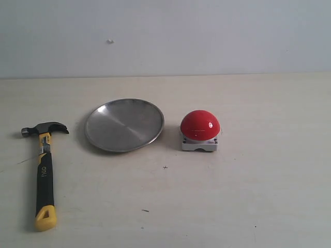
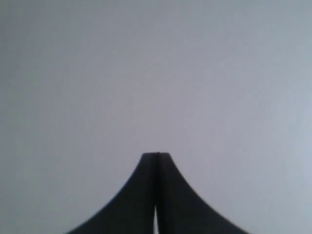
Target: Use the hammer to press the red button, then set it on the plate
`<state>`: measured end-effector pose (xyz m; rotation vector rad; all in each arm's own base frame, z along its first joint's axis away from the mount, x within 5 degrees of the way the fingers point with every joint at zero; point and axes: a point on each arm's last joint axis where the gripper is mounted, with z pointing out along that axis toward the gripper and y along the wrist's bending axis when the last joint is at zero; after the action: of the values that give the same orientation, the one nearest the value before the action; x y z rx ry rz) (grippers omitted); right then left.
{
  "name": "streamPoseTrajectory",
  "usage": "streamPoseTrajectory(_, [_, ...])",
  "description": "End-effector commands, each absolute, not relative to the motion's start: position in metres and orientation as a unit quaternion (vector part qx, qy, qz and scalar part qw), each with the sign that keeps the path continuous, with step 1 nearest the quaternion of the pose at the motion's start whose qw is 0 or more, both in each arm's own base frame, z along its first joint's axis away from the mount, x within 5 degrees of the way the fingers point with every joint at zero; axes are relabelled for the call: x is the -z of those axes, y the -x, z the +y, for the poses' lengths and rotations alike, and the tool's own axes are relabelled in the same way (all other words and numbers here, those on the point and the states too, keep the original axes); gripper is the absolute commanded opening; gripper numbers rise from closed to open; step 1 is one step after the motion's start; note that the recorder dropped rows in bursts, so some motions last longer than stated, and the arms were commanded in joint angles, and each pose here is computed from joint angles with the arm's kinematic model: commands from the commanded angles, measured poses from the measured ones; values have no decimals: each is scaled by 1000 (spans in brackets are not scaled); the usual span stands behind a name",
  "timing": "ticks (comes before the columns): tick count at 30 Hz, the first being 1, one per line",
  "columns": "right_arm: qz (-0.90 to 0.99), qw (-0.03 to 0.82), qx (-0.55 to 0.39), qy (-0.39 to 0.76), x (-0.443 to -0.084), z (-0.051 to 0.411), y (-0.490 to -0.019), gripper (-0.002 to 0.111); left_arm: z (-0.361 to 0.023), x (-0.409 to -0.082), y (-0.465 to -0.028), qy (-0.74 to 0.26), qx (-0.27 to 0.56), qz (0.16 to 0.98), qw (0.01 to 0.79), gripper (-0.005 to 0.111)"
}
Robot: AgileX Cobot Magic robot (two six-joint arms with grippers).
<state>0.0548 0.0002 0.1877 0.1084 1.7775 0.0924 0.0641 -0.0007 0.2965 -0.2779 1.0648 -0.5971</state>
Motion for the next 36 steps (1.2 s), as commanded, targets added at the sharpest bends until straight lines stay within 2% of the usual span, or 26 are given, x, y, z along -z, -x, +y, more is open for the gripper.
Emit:
streamPoseTrajectory(1, [771, 634, -37, -48, -188, 0, -55, 0, -9, -366, -101, 111, 185, 592, 777, 0])
streamPoseTrajectory(3, [771, 634, -37, -48, -188, 0, -55, 0, -19, -385, -132, 98, 160, 643, 742, 0])
streamPoseTrajectory(5, [771, 634, -37, -48, -188, 0, -55, 0, -31, -387, -168, 93, 136, 697, 697, 0])
streamPoseTrajectory(6, [771, 634, -37, -48, -188, 0, -55, 0, -37, -386, -189, 64, 91, 720, 685, 0])
streamPoseTrajectory(10, [771, 634, -37, -48, -188, 0, -55, 0, -59, -343, -263, 51, 40, 792, 607, 0])
streamPoseTrajectory(14, [771, 634, -37, -48, -188, 0, -55, 0, -75, -291, -313, 21, -1, 843, 537, 0])
streamPoseTrajectory(16, [771, 634, -37, -48, -188, 0, -55, 0, -72, -266, -326, -9, -69, 862, 503, 0])
streamPoseTrajectory(17, [771, 634, -37, -48, -188, 0, -55, 0, -64, -256, -328, -31, -152, 866, 476, 0])
streamPoseTrajectory(18, [771, 634, -37, -48, -188, 0, -55, 0, -59, -253, -328, -44, -198, 865, 459, 0])
streamPoseTrajectory(19, [771, 634, -37, -48, -188, 0, -55, 0, -45, -251, -321, -53, -311, 855, 411, 0])
streamPoseTrajectory(20, [771, 634, -37, -48, -188, 0, -55, 0, -34, -253, -315, -44, -386, 842, 374, 0])
streamPoseTrajectory(21, [771, 634, -37, -48, -188, 0, -55, 0, -31, -256, -311, -26, -415, 835, 362, 0])
streamPoseTrajectory(23, [771, 634, -37, -48, -188, 0, -55, 0, -44, -257, -307, -31, -417, 830, 369, 0])
streamPoseTrajectory(27, [771, 634, -37, -48, -188, 0, -55, 0, -101, -249, -291, -136, -379, 826, 395, 0])
streamPoseTrajectory(36, [771, 634, -37, -48, -188, 0, -55, 0, -214, -249, -233, -356, -211, 780, 470, 0])
